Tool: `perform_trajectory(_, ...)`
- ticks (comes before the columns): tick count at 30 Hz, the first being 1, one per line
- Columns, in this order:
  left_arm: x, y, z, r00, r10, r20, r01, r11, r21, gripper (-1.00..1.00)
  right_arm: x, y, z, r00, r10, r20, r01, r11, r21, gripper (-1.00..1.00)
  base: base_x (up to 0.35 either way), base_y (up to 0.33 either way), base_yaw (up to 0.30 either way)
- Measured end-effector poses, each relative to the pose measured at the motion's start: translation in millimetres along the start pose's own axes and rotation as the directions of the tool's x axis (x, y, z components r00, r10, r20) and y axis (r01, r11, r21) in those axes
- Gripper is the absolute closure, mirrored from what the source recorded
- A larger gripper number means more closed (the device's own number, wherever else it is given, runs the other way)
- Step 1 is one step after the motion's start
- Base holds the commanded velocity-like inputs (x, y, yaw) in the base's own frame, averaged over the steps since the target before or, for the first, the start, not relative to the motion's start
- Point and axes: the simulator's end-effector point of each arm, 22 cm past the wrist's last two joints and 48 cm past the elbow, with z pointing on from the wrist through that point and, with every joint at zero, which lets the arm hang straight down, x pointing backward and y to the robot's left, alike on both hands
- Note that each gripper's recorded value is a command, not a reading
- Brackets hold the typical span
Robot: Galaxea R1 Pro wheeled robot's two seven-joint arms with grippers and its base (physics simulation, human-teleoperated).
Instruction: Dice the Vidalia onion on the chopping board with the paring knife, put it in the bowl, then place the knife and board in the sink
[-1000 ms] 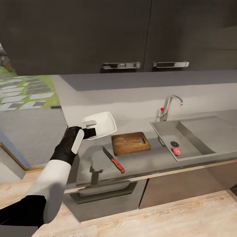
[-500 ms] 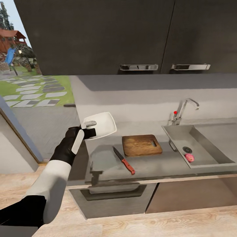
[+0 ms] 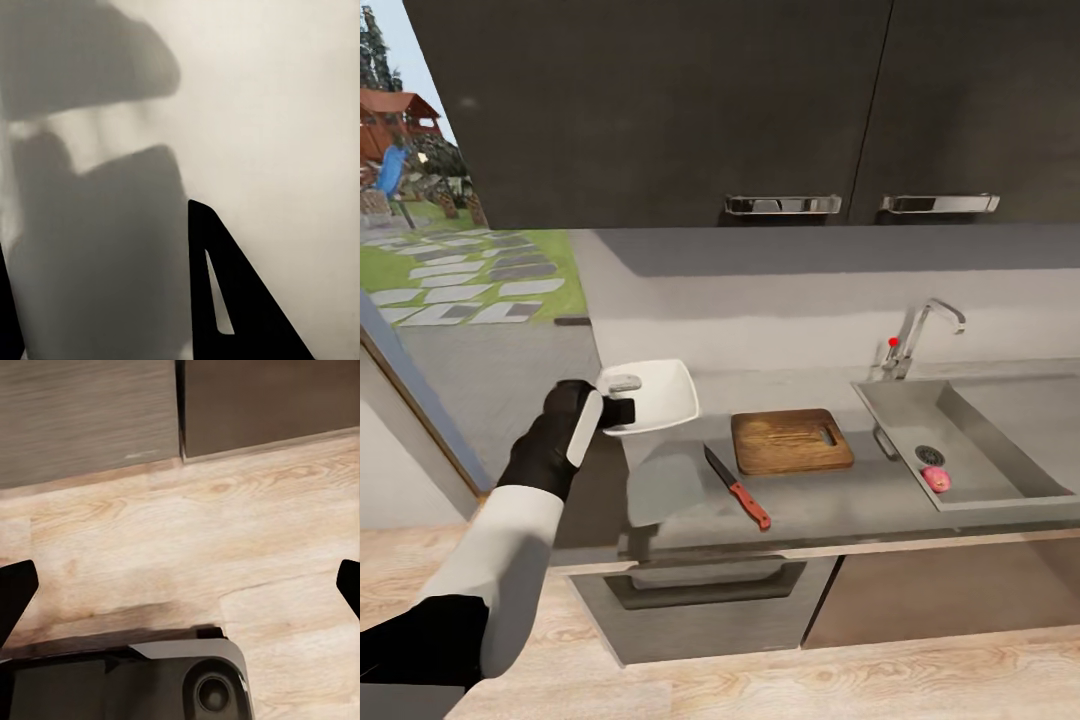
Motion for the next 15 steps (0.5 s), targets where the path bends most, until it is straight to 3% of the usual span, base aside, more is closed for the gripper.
perform_trajectory(11, -1.0, 11.0, -0.6, 1.0, 0.015, 0.0, -0.015, 0.999, -0.031, 1.0, 2.5, 1.2, -0.5, 1.0, -0.005, -0.006, 0.005, 1.0, -0.007, -1.0, 0.0, 0.0, 0.0)
perform_trajectory(15, 14.9, 20.6, 9.2, 0.999, 0.023, -0.045, -0.026, 0.998, -0.052, 1.0, 4.0, 0.4, -0.8, 1.0, -0.007, -0.009, 0.007, 1.0, -0.008, -1.0, 0.0, 0.0, 0.0)
